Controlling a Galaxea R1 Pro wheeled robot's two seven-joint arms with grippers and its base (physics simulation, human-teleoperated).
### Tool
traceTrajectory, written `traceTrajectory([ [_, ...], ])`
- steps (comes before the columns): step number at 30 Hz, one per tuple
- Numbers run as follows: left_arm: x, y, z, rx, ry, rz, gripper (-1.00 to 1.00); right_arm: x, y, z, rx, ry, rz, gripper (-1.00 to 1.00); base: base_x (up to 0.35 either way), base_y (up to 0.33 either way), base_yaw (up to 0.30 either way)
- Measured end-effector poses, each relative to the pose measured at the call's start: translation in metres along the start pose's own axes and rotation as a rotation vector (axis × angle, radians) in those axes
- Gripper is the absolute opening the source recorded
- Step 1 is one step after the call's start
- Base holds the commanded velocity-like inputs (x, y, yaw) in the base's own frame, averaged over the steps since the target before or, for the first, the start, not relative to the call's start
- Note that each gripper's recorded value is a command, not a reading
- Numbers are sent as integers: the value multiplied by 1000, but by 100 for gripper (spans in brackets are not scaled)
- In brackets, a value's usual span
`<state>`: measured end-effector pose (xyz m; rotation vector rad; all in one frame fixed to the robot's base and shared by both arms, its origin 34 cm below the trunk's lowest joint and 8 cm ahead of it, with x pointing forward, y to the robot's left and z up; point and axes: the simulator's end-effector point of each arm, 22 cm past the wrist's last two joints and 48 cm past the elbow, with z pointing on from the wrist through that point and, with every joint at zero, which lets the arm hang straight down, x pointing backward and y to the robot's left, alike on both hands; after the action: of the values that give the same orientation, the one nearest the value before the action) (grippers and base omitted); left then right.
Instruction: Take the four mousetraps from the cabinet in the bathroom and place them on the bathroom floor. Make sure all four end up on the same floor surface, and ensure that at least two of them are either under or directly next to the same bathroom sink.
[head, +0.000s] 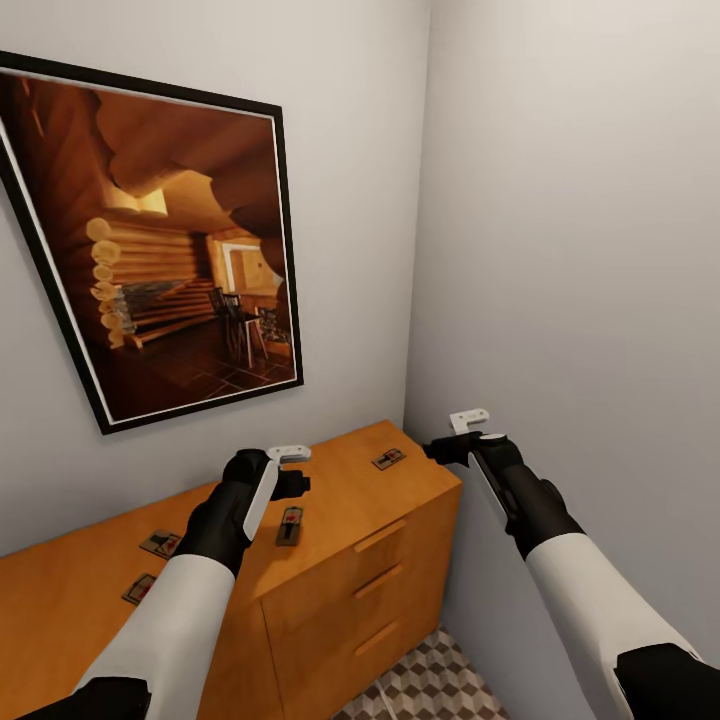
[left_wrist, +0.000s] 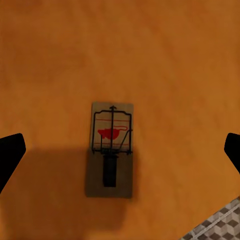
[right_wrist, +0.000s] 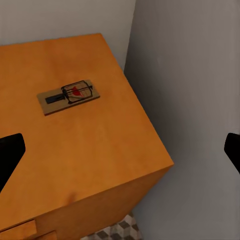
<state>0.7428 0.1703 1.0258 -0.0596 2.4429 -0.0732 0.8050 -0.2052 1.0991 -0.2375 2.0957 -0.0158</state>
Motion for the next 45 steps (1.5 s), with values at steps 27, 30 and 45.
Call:
traceTrajectory([
  [27,5,12,19,-17,-2,1,100,11,1,15,0,-1,0,100,0,0,0],
  [30,5,11,19,-16,-2,1,100,11,1,15,0,-1,0,100,0,0,0],
  [45,9,12,28,-16,-2,1,100,18,1,23,0,-1,0,100,0,0,0],
])
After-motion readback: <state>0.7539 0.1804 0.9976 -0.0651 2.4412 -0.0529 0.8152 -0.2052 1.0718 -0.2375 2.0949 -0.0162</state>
